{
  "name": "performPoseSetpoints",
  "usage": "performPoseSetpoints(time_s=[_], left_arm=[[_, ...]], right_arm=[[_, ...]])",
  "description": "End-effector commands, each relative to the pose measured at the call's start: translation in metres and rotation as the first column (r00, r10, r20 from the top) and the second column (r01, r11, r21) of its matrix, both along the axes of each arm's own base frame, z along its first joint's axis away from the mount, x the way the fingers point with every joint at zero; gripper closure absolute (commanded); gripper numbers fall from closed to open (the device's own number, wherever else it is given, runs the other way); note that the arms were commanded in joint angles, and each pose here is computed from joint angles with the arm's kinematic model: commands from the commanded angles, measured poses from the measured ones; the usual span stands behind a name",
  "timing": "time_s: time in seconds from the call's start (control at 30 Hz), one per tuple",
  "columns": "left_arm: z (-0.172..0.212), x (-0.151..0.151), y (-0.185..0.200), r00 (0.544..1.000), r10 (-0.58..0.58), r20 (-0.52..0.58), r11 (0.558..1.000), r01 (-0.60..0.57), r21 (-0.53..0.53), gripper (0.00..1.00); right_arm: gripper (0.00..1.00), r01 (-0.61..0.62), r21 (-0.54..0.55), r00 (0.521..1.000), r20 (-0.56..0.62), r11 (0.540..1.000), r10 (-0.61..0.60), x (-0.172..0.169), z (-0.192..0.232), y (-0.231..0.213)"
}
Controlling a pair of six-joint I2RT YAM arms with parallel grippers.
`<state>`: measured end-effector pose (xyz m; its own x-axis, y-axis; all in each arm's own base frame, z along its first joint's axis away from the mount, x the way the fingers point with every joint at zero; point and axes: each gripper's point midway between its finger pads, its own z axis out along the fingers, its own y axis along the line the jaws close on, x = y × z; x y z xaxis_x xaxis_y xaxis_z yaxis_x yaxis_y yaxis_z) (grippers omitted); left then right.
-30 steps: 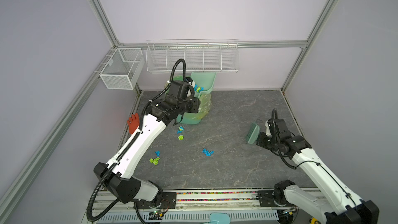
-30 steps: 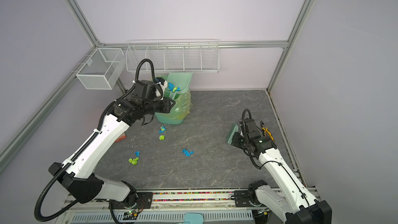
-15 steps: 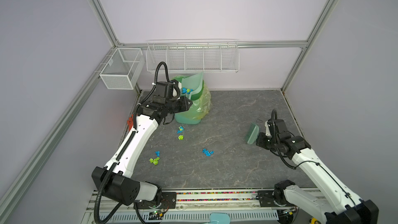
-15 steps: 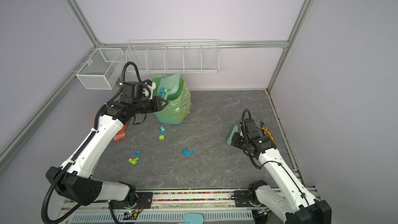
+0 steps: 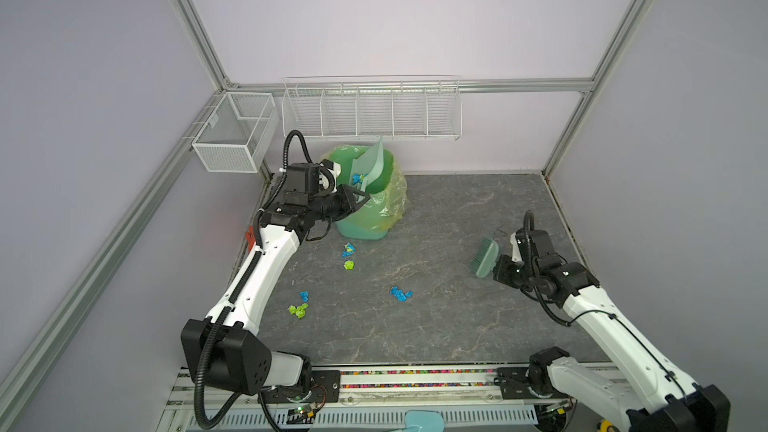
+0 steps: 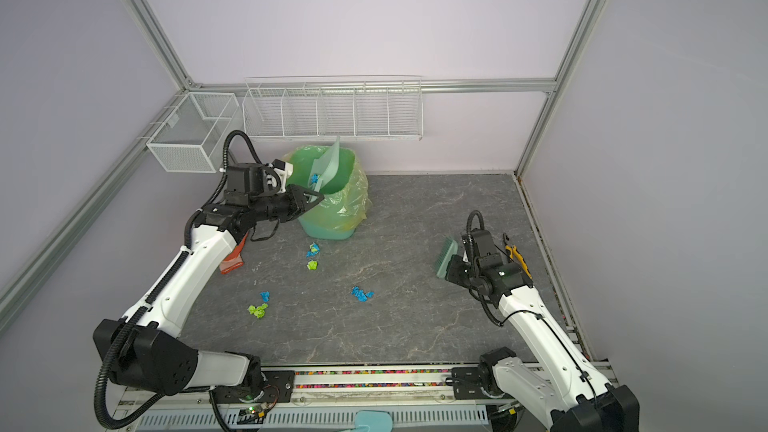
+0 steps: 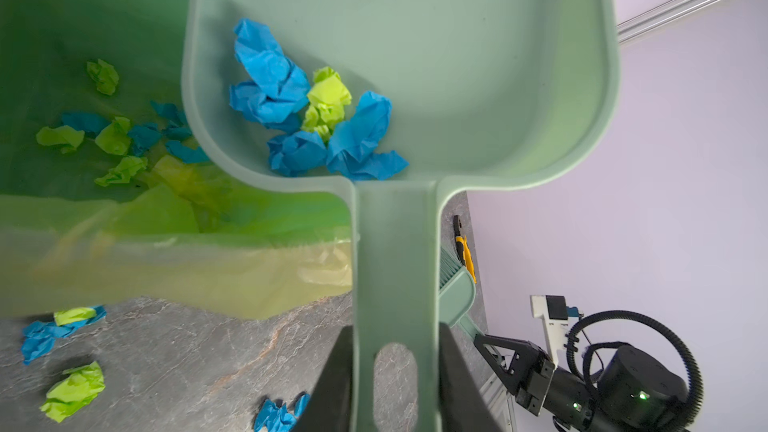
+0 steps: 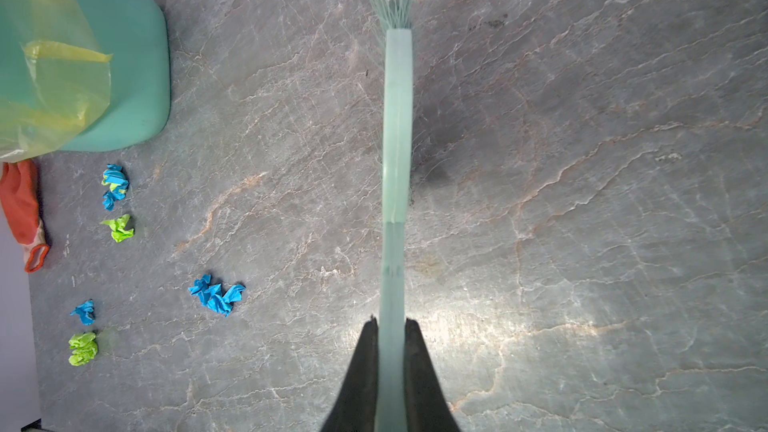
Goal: Sweep away the paper scraps from the table
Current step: 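Tip the dustpan over the green bin with the left gripper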
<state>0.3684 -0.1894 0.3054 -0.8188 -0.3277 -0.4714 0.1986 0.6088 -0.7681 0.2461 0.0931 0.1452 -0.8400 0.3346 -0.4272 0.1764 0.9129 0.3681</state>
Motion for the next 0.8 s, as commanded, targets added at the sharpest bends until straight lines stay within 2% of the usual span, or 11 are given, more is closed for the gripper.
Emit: performPoseSetpoints(time_s=[0.0, 0.27, 0.53, 0.77], left_arm=[[0.026, -0.001, -0.004, 0.998, -0.038, 0.044, 0.990, 0.043, -0.133, 1.00], [0.034, 0.007, -0.001, 0.999, -0.050, 0.002, 0.931, 0.048, -0.363, 1.00], [0.043, 0.010, 0.008, 0.998, -0.055, -0.024, 0.857, 0.035, -0.514, 1.00], [0.047, 0.015, 0.012, 0.996, -0.085, -0.034, 0.765, 0.044, -0.642, 1.00]], right_arm=[[0.93, -0.002, 0.008, 1.000, -0.004, 1.000, 0.002, 0.002, -0.003, 0.003], [0.93, -0.001, 0.011, 1.000, -0.005, 1.000, 0.001, 0.002, -0.003, 0.004], [0.93, -0.002, 0.016, 1.000, 0.001, 1.000, 0.002, 0.003, 0.000, 0.006], [0.93, -0.008, 0.019, 1.000, 0.007, 1.000, 0.008, 0.004, 0.005, 0.008]])
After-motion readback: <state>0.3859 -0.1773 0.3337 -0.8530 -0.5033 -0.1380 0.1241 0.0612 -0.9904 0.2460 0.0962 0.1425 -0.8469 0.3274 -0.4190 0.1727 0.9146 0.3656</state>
